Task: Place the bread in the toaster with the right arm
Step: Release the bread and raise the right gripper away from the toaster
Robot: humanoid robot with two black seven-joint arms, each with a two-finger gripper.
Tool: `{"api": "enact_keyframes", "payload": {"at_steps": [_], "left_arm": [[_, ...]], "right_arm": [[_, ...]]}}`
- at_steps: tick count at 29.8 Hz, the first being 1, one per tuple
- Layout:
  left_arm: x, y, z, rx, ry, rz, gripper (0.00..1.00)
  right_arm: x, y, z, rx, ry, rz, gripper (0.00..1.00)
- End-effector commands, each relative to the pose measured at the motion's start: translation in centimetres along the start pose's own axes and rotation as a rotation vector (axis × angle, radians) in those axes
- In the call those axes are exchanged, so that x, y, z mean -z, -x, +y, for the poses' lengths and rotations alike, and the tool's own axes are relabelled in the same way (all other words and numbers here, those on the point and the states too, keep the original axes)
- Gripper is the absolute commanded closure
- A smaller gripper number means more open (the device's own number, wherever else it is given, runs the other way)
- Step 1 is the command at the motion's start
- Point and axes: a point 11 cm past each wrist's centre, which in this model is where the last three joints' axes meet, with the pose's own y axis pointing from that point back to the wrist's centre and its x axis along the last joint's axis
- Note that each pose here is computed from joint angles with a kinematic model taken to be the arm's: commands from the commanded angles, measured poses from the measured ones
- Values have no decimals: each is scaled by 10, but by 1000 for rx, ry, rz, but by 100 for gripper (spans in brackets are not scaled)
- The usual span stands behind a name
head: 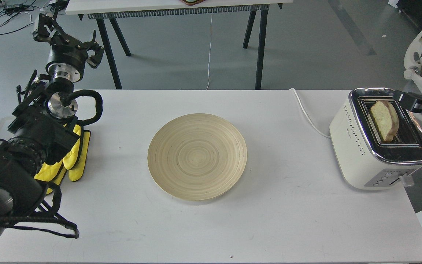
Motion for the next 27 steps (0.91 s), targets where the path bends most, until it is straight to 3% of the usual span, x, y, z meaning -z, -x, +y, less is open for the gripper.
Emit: {"api": "enact_keyframes", "payload": {"at_steps": [1,11,21,27], "left_arm": [[0,0,0,-1,0,0,0],[0,0,0,1,0,0,0],[-1,-1,0,-1,1,-1,0],[-1,-1,0,-1,1,-1,0]], "right_arm": [[20,-19,-11,-75,-63,-141,4],[48,-64,-63,-253,-240,-907,0],[65,-58,-131,-307,-436,-1516,1],[75,-45,-158,-317,-510,-1721,1]]}}
